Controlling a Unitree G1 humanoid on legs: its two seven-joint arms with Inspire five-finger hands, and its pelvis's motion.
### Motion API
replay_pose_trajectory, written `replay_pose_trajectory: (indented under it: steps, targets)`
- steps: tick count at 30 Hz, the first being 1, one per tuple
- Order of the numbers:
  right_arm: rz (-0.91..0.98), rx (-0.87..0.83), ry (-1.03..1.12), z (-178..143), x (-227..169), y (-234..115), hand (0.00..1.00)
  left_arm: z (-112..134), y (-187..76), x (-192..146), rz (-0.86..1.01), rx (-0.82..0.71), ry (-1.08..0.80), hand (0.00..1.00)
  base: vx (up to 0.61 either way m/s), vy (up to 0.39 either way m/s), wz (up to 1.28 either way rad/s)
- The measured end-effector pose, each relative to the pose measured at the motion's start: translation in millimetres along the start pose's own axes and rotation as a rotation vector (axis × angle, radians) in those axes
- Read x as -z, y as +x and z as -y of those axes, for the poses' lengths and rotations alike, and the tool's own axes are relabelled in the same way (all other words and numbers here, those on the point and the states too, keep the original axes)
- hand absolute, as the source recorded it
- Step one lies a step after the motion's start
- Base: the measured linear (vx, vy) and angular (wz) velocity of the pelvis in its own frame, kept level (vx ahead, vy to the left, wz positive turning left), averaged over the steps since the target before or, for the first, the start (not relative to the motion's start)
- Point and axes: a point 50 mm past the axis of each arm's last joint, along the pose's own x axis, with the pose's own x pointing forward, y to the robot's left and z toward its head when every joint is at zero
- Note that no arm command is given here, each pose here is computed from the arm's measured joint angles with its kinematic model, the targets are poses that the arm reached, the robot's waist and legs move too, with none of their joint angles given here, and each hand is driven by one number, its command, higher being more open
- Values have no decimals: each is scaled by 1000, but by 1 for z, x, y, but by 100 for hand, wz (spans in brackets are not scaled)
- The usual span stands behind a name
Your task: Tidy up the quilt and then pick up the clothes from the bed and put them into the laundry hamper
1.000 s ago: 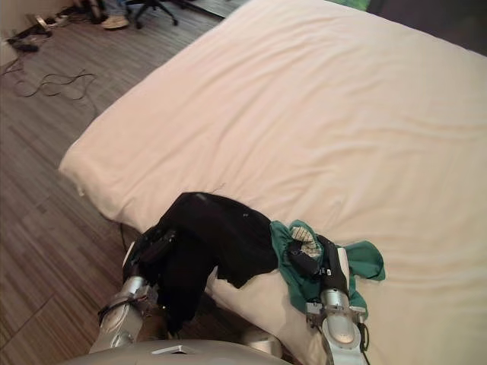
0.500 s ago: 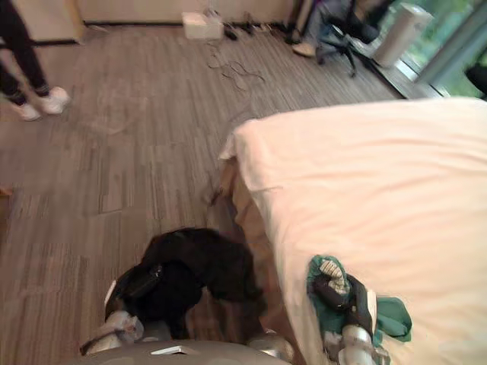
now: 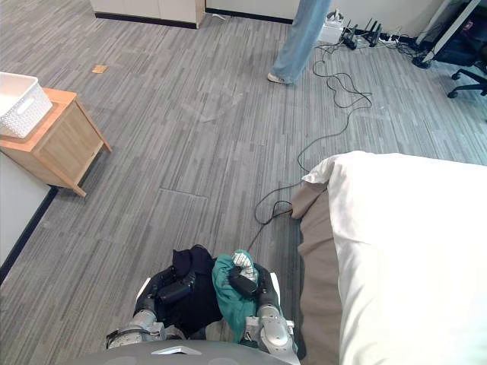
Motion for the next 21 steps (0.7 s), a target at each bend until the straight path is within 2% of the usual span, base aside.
replay_pose_trajectory:
  steps: [3, 9, 12, 18, 21]
  targets:
    - [0, 10, 1, 3, 0, 1, 0, -1, 2, -3, 8, -1, 6, 0, -20, -88, -12]
    - [-121, 48, 14, 11, 13, 20, 0, -24, 26, 11, -121, -91, 31, 0, -51, -108, -15]
    - [-176, 87, 43, 17, 15, 29, 0, -34, 37, 8, -150, -137, 23, 0, -75, -93, 8]
    - [-143, 182, 3, 54, -3, 39, 0, -23, 46, -5, -105, -131, -41, 0, -135, -31, 23]
    - [-145, 188, 3, 55, -5, 40, 0, -28, 44, -3, -105, -148, -67, 0, -30, 61, -3]
